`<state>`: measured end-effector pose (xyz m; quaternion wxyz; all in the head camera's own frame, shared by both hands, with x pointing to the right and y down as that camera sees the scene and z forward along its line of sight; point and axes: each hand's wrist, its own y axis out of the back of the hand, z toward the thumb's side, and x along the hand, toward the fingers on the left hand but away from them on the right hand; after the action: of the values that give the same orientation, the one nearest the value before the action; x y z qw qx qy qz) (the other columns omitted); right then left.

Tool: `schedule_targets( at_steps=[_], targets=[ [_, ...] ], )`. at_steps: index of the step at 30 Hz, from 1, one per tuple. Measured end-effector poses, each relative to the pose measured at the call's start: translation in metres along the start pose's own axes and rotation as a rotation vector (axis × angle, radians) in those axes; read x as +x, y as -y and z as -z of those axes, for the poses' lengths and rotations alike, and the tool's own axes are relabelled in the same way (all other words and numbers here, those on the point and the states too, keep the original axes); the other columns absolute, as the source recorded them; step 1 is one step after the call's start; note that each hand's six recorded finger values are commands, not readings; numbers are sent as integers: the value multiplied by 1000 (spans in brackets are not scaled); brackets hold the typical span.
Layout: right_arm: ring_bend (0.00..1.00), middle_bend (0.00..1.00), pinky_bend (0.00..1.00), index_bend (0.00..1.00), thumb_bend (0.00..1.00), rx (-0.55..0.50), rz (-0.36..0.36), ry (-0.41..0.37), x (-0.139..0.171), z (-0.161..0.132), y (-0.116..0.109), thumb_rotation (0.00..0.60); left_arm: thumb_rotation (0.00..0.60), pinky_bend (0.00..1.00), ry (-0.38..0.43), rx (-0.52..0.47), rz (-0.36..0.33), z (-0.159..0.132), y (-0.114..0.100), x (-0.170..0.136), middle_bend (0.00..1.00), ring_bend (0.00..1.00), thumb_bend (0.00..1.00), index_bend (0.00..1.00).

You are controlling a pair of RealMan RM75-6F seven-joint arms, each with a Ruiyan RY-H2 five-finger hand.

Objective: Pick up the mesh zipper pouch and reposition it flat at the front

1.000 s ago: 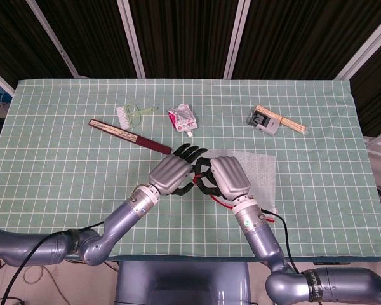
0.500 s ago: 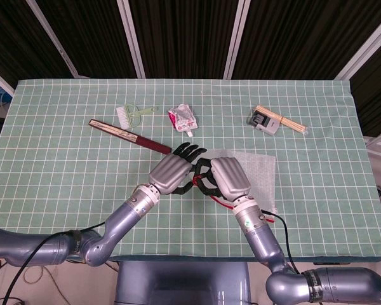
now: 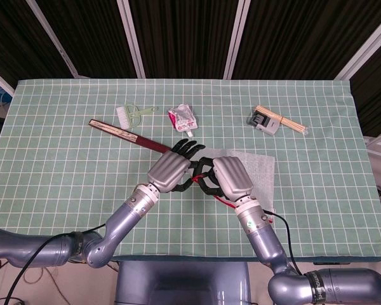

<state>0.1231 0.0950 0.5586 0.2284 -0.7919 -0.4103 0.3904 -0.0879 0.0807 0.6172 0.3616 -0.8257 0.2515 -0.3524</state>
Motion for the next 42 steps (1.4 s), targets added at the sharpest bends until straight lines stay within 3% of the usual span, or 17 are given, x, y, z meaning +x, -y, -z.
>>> schedule_targets(
  at_steps=[42],
  targets=[
    [1000,1000,961,752,580,-55,-12,106,19,39,4,600,600,30,37,-143,-218,-18,-54,-1,103,0,416,635]
  ],
)
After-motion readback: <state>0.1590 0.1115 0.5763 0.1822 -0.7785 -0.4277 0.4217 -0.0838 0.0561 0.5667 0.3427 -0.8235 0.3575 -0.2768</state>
